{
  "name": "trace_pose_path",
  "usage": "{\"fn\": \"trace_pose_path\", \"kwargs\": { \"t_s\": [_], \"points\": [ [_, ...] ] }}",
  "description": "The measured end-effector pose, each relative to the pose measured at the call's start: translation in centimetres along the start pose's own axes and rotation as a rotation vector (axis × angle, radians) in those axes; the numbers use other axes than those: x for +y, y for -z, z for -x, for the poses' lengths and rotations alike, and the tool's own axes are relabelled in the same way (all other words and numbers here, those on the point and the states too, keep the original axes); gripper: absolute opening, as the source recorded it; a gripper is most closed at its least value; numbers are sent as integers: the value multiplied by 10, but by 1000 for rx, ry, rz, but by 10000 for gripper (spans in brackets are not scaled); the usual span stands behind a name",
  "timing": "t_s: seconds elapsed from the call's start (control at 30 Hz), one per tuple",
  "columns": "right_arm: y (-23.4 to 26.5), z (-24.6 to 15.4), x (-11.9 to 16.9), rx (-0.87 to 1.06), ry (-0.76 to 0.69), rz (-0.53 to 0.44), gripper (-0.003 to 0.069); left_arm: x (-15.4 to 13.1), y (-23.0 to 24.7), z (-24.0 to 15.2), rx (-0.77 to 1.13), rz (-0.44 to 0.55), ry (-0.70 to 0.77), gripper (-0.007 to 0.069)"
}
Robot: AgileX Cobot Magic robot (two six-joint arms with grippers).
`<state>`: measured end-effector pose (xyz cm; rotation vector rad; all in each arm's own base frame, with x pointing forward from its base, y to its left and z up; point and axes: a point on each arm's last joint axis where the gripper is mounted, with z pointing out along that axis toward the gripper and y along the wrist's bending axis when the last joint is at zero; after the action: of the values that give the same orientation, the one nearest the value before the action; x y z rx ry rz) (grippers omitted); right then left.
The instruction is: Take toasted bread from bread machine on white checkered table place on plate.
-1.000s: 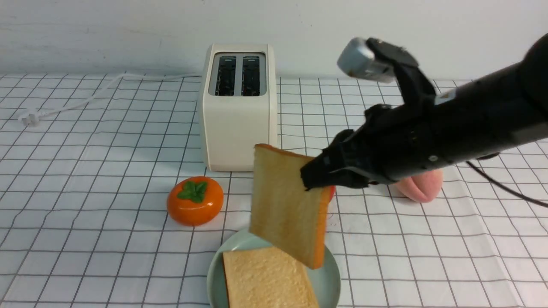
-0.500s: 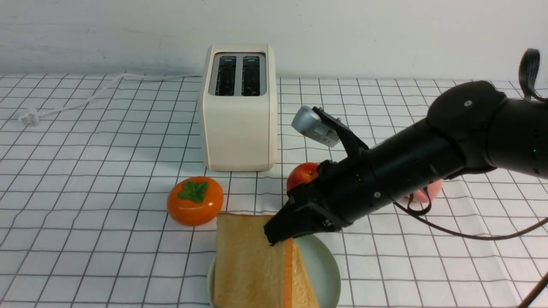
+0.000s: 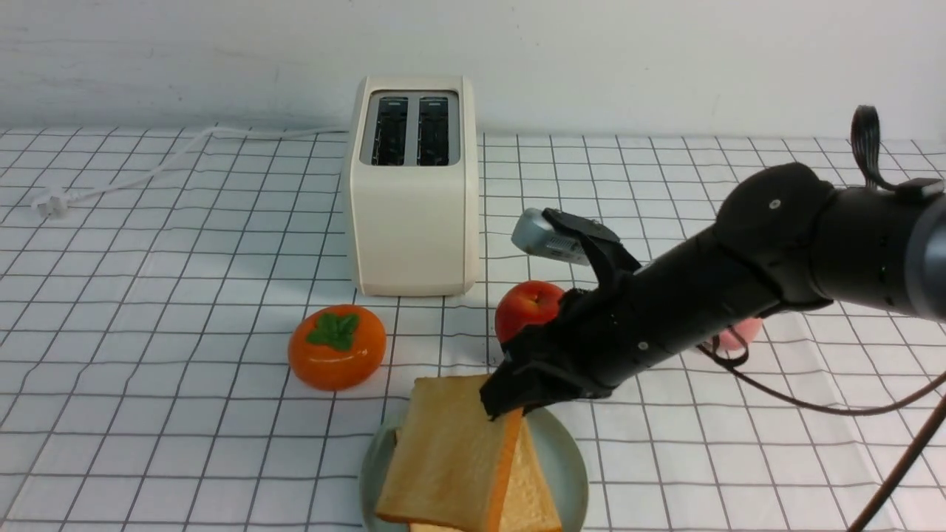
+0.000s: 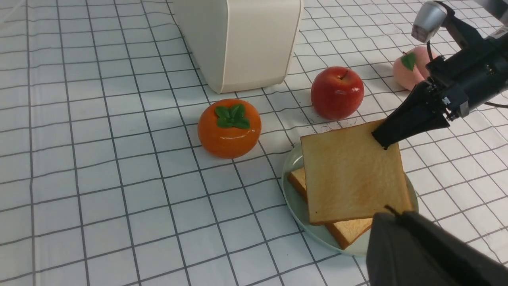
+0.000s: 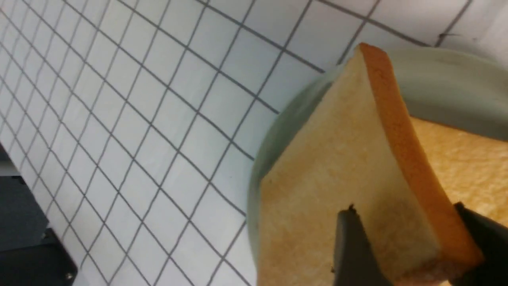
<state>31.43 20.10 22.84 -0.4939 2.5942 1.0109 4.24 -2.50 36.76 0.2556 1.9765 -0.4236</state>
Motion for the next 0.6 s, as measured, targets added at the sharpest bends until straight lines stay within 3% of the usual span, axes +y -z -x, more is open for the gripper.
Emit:
{"fn": "trace_pose_path", "kwargs": {
  "t_s": [0.03, 0.07, 0.13, 0.23, 0.37, 0.6],
  "points": [
    [1, 0, -1, 3, 3, -2, 363, 0, 0, 0, 0, 0, 0, -13],
    [7, 3, -7, 2, -14, -10, 425, 0, 0, 0, 0, 0, 0, -13],
    [18, 6, -10, 8, -29, -13, 461, 0, 0, 0, -2, 0, 0, -13],
    [57, 12, -5, -6, -41, -17, 455, 0, 0, 2, -24, 0, -1, -13],
    [93, 5, 12, -7, 3, -57, 385, 1, 0, 8, -84, 9, -13, -13],
    [182, -45, 68, -28, 110, -242, 88, 1, 22, 5, -238, 3, -17, -13]
  ]
}}
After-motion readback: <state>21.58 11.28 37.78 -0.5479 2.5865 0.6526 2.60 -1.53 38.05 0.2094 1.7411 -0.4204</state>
